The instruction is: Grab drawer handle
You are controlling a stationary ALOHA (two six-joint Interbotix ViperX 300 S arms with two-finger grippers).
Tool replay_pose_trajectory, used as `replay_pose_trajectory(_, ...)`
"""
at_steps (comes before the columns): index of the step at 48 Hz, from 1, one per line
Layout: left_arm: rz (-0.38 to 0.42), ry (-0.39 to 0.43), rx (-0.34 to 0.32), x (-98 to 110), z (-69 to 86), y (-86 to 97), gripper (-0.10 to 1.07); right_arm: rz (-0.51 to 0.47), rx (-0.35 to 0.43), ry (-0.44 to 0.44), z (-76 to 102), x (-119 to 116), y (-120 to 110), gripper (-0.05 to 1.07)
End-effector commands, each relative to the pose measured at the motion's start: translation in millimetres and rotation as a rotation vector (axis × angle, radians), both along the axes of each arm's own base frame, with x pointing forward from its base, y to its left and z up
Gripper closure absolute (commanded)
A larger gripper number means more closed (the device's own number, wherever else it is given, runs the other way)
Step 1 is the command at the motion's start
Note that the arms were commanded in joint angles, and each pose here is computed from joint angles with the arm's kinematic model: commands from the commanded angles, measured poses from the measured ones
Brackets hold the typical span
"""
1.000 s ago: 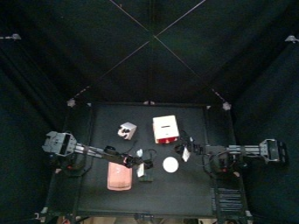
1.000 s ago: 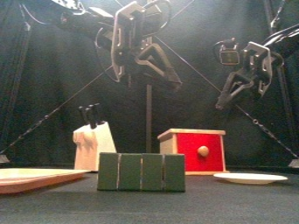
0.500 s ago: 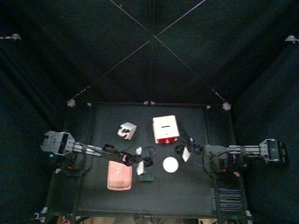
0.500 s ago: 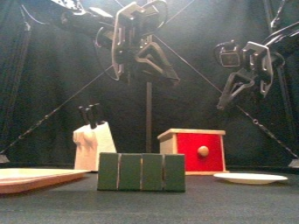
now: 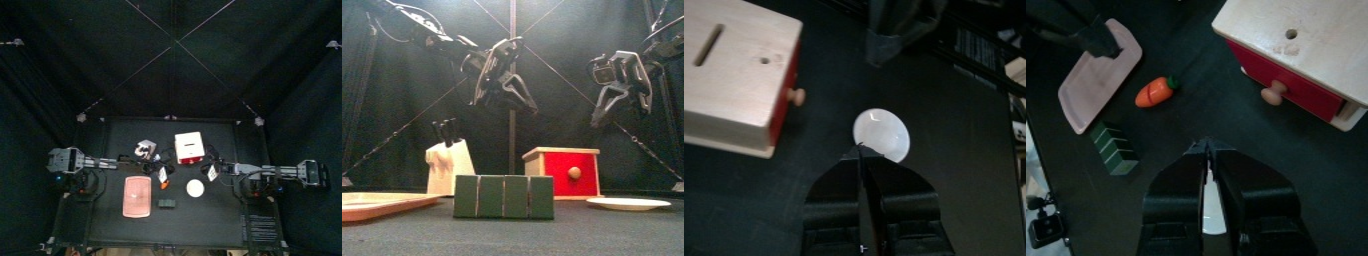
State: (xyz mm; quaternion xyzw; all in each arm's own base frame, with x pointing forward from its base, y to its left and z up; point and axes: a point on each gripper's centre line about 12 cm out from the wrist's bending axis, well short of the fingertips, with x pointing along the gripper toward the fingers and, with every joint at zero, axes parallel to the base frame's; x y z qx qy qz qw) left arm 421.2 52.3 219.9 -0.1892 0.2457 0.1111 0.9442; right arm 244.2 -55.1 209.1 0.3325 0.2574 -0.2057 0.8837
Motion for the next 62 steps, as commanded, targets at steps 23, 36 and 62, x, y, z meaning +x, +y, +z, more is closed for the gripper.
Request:
replay_pose_trajectory(23, 0.095, -0.097, -0.038, 0.5, 19.5, 42.9, 0.61, -0.178, 0.096, -0.038, 7.9, -3.4, -26.5, 0.51)
replay_pose_trajectory(36, 0.100, -0.094, -0.047, 0.7, 18.0, 43.1, 0.61, -0.227, 0.101, 0.014, 5.1, -5.2, -31.3, 0.51)
replay_pose_trajectory(62, 0.140, -0.104, -0.036, 4.9, 20.1, 64.1, 0.61, -0.303, 0.003, 0.083, 13.4, 8.5, -24.4, 0.51)
